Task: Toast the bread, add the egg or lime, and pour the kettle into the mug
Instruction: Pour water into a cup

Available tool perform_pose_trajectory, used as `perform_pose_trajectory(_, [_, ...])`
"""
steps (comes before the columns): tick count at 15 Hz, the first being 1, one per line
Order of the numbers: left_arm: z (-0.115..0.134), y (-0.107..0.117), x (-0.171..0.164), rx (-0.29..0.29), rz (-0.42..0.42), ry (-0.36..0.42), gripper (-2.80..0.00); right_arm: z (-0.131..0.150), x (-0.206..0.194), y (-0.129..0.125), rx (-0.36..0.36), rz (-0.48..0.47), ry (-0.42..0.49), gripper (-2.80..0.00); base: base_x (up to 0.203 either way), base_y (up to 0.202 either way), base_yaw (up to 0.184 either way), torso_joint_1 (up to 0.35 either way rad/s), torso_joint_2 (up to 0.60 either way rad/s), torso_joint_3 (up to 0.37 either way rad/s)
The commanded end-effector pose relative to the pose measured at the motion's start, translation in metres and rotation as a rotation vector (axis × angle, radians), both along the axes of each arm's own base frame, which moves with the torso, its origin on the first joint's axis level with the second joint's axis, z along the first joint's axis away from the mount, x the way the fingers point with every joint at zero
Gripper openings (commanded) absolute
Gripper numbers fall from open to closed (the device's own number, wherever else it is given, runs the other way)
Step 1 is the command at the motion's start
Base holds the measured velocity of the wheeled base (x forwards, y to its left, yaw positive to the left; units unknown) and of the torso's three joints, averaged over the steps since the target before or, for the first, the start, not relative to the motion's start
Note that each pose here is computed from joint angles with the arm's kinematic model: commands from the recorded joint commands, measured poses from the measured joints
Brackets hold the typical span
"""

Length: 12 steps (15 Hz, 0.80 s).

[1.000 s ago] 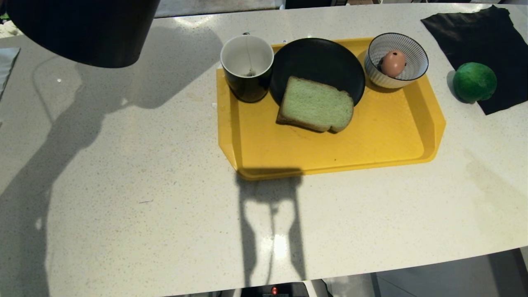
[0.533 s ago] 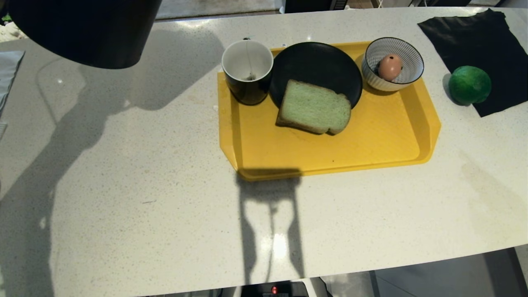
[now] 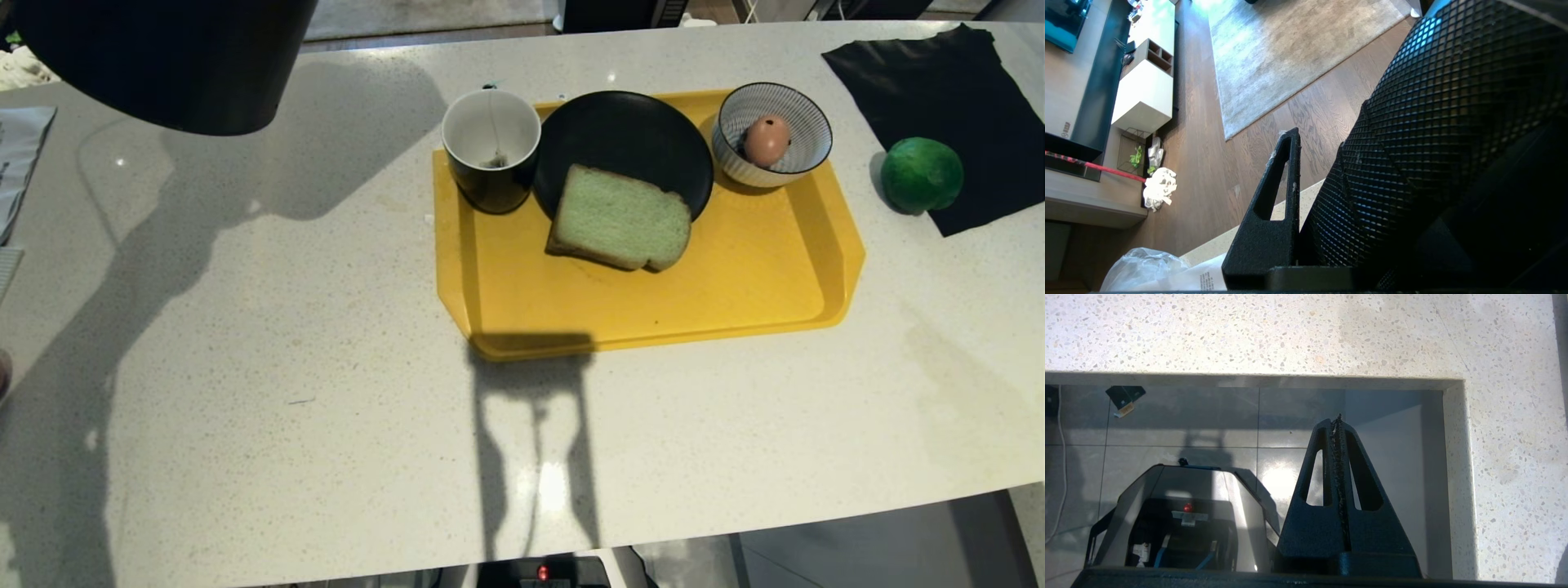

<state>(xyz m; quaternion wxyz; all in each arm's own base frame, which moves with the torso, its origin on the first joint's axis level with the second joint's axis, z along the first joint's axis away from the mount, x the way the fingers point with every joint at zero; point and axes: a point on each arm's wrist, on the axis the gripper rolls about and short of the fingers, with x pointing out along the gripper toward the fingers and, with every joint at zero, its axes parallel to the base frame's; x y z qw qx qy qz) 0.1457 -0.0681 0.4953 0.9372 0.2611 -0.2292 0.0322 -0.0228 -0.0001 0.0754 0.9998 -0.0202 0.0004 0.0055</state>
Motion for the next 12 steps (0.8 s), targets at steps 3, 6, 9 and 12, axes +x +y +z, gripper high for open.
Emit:
perform_pose_trajectory(3, [0.0004, 0.0005, -0.0010, 0.001, 0.004, -0.002, -2.80, -0.0004, 0.0002, 0.0000, -0.001, 0.001, 0.004, -2.80, 0.000, 0.000, 0.000, 0.075, -0.13, -0.066])
perform_pose_trajectory(6, [0.0007, 0.0009, -0.0017, 0.000, 0.004, -0.003, -2.80, -0.0001, 0.0002, 0.0000, 0.001, 0.000, 0.002, -2.80, 0.000, 0.000, 0.000, 0.075, -0.13, -0.057])
perform_pose_trajectory(9, [0.0008, 0.0010, -0.0020, -0.001, 0.005, -0.004, -2.80, -0.0004, 0.0002, -0.0001, 0.001, -0.003, 0.003, -2.80, 0.000, 0.000, 0.000, 0.067, -0.11, -0.058])
perform_pose_trajectory(12, [0.0009, 0.0013, -0.0024, -0.001, 0.005, -0.004, -2.80, -0.0003, 0.0002, -0.0001, 0.002, -0.003, 0.002, -2.80, 0.000, 0.000, 0.000, 0.070, -0.13, -0.059])
